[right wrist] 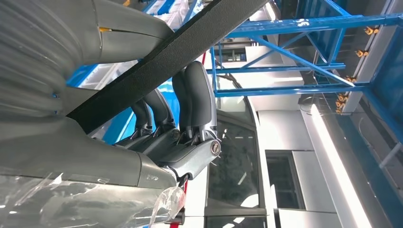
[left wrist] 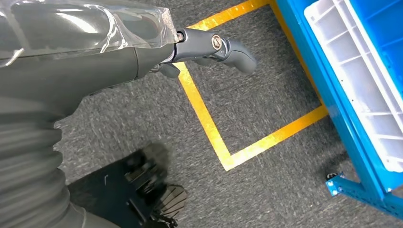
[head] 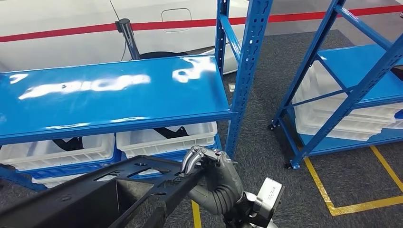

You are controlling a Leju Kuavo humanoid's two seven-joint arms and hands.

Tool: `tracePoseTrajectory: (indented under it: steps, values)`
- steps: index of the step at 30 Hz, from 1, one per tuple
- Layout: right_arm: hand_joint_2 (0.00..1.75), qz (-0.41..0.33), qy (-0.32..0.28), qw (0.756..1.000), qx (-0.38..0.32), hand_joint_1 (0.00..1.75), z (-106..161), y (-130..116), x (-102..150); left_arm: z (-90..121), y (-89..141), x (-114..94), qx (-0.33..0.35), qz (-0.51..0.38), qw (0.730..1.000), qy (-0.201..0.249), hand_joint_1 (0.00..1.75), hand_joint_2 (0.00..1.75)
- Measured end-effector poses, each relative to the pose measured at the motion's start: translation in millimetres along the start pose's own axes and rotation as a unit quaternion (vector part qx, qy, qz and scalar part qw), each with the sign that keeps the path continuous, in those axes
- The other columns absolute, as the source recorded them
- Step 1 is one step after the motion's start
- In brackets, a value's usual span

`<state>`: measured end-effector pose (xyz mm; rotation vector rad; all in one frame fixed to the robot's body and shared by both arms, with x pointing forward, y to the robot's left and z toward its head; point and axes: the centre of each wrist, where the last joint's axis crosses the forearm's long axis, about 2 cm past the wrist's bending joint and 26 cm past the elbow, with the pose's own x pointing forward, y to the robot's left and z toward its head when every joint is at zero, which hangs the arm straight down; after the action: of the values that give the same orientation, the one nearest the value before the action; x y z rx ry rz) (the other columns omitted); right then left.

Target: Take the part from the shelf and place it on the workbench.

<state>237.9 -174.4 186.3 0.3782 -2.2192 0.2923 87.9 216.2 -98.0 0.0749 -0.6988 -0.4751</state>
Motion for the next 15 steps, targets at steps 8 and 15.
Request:
tracePoseTrajectory:
  steps: [8,15]
  values:
    - [1.75,-0.003,0.003,1.000,0.008,1.75,0.6,1.4,0.0,-1.4,2.1,1.7,0.004,-0.003,1.000,-0.004,0.00,1.75]
    - [1.75,-0.002,0.004,1.000,0.009,1.75,1.7,1.8,-0.3,-0.2,1.5,-0.5,0.001,-0.007,1.000,-0.003,0.00,1.75]
